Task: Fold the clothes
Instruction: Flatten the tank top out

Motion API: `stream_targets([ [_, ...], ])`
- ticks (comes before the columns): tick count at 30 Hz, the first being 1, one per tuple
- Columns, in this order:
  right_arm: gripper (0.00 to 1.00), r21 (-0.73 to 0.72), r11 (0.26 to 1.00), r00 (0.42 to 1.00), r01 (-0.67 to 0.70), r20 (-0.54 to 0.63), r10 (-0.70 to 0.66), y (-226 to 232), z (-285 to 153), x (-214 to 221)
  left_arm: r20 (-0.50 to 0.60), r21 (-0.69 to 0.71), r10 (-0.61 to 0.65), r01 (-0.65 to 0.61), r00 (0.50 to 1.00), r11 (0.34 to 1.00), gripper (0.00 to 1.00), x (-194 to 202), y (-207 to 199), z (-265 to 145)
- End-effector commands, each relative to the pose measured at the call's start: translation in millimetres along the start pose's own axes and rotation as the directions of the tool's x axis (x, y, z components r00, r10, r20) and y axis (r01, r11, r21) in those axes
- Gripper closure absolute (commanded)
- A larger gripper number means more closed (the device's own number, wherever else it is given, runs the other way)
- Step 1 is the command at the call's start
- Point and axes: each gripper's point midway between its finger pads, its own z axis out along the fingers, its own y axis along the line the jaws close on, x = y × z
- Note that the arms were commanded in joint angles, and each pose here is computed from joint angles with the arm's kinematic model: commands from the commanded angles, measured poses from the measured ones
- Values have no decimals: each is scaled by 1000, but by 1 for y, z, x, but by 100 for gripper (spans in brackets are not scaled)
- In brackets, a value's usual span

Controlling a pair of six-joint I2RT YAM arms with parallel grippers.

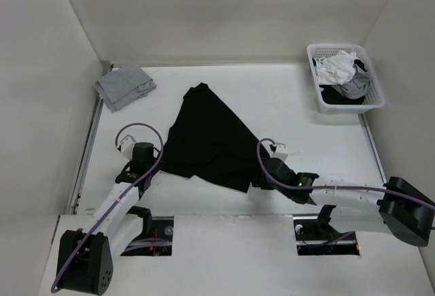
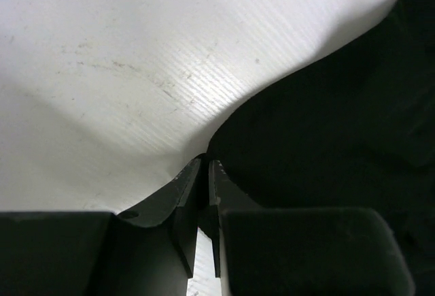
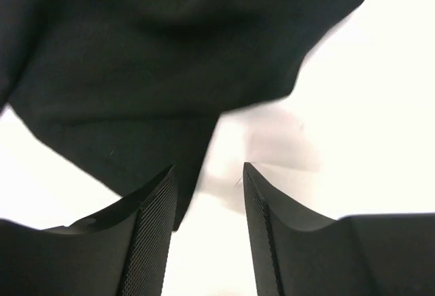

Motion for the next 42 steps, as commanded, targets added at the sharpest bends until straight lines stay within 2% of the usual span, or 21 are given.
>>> stream_targets([
  [1, 51, -22, 999, 999, -32, -21, 31, 10, -8, 7, 58, 61, -1, -3, 998, 998, 93, -16, -11, -6],
  [5, 51, -45, 998, 996, -50, -80, 46, 18, -9, 22, 76, 79, 5, -11, 997, 997, 93, -19, -12, -11],
  [12, 58, -53, 996, 986, -73, -155, 64, 24, -3, 38, 91, 117, 7, -17, 996, 993, 94, -22, -17, -15],
  [17, 73, -26, 996, 981, -87, -177, 81, 22, 7, 42, 81, 148, 5, -17, 997, 989, 94, -20, -22, -15],
  [21, 93, -2, 994, 981, -111, -157, 110, 18, 12, 37, 82, 172, 5, -19, 997, 985, 94, -21, -28, -16],
  [23, 99, -15, 993, 988, -121, -94, 119, 23, 9, 21, 89, 202, -3, -15, 996, 979, 96, -27, -37, -21],
  [25, 100, -61, 991, 992, -122, -8, 122, 35, -6, -7, 95, 271, -15, -11, 995, 963, 99, -40, -58, -36],
  [29, 100, -200, 977, 969, -77, 216, 121, 64, -84, -88, 170, 450, -72, -13, 983, 893, 100, -89, -112, -106],
  [33, 100, -312, 950, 890, -4, 431, 145, 79, -196, -175, 283, 612, -195, -21, 939, 791, 100, -154, -149, -206],
  [37, 100, -348, 933, 772, 92, 617, 154, 94, -302, -258, 387, 723, -338, -56, 858, 688, 100, -220, -168, -301],
  [40, 100, -390, 909, 700, 148, 691, 182, 109, -367, -300, 458, 759, -427, -93, 780, 645, 100, -263, -171, -357],
  [42, 100, -419, 889, 671, 186, 715, 196, 121, -399, -319, 480, 776, -467, -111, 743, 621, 100, -283, -175, -385],
])
